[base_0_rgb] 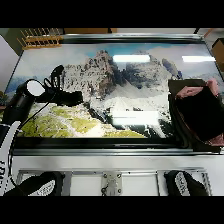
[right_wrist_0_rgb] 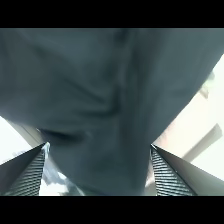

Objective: Fold the clothes and pants, and hang the long-sleeved shirts on hangers.

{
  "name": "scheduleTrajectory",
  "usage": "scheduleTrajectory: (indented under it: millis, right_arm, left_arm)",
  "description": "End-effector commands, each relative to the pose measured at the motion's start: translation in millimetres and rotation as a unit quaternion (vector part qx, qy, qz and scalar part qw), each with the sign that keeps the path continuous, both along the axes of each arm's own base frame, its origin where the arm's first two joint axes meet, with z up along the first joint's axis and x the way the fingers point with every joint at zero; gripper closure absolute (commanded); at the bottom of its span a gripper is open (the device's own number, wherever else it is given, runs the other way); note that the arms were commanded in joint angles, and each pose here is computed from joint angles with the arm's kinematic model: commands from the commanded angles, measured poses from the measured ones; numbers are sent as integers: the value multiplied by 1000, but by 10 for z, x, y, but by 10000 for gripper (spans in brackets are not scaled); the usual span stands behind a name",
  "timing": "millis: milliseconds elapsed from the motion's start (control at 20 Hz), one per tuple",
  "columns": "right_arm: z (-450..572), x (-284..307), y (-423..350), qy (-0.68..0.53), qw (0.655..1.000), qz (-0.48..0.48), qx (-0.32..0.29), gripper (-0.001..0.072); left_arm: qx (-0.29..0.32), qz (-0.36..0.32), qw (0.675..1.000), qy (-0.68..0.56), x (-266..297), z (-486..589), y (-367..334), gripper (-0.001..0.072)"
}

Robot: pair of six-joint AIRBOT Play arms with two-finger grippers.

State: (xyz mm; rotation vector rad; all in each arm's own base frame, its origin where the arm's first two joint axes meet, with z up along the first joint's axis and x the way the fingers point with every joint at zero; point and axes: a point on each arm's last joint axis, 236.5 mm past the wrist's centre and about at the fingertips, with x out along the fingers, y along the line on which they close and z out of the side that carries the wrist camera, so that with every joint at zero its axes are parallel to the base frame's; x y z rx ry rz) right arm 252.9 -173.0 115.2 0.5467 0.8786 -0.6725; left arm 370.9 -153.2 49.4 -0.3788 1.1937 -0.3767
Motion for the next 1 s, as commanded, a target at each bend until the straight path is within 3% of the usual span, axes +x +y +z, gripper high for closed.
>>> scheduleTrajectory:
  millis: [0, 200, 400, 450, 500, 550, 950]
  right_arm:
    - [780, 311, 284, -130, 988, 77, -41, 3]
    - [1039, 659, 1310, -213, 944, 249, 29, 3]
    - [893, 764, 1879, -193, 917, 343, 58, 20]
    - [850, 769, 1972, -185, 913, 357, 65, 236]
    - [812, 766, 2042, -178, 910, 367, 71, 582]
    - [791, 769, 2080, -175, 908, 372, 75, 684]
    - [753, 747, 2103, -166, 908, 376, 81, 687]
  left_arm:
    - [0, -1, 1000, 2, -12, -4, -3, 697]
    - [0, -1, 1000, 1, -9, -3, -2, 697]
    - [0, -1, 1000, 2, -9, -1, -2, 697]
    - [0, -1, 1000, 2, -9, -2, -4, 697]
    - [0, -1, 1000, 1, -7, 0, -4, 697]
    - [0, 0, 1000, 1, -7, -1, -4, 697]
    - [0, 0, 1000, 1, -6, -1, -4, 697]
